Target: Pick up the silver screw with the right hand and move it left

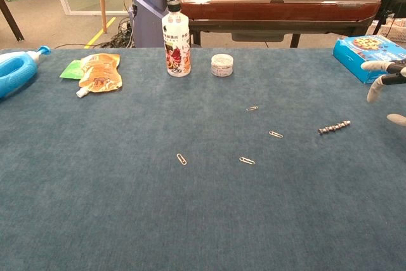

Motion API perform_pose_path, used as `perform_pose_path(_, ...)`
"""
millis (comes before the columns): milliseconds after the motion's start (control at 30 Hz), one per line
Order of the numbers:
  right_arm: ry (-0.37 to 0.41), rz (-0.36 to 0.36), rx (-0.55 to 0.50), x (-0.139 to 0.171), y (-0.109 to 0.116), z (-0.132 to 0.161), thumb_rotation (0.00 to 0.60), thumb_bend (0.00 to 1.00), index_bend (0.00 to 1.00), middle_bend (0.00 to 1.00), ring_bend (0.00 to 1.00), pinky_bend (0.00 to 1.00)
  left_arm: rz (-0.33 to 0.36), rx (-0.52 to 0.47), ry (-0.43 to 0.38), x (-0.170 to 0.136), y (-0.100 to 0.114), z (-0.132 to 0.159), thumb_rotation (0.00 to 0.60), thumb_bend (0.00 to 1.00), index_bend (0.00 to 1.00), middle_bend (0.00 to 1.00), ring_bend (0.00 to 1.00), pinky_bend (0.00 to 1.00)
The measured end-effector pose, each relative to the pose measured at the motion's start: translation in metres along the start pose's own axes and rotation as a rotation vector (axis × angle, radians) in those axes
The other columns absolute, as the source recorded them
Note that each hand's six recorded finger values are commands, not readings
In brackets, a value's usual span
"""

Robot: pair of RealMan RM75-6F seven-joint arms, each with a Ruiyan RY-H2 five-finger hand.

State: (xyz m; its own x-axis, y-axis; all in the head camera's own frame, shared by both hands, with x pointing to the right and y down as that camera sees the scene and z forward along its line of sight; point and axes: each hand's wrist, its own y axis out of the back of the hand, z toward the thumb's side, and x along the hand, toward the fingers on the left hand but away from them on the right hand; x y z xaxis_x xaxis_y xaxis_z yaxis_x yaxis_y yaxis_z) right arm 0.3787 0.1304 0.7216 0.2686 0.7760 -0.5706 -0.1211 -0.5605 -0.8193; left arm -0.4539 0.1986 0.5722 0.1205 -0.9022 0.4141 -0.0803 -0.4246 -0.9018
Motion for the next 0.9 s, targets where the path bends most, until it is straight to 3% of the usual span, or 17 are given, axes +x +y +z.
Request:
perform_pose_path(533, 0.025, -0.001, -0.030, -0.012, -0.020, 0.012, 0.600, 0.38, 0.39, 0.00, 0.00, 0.00, 0.005, -0.006, 0.005, -0.001, 0.002, -0.002, 0.600, 0.36, 0.00, 0.00, 0.00, 0.00)
perform_pose_path(900, 0.036, 0.015, -0.063, -0.022, -0.023, 0.019, 0.600, 0.39, 0.46, 0.00, 0.00, 0.00, 0.015, -0.013, 0.011, -0.002, 0.005, -0.005, 0.600, 0.36, 0.00, 0.00, 0.00, 0.00)
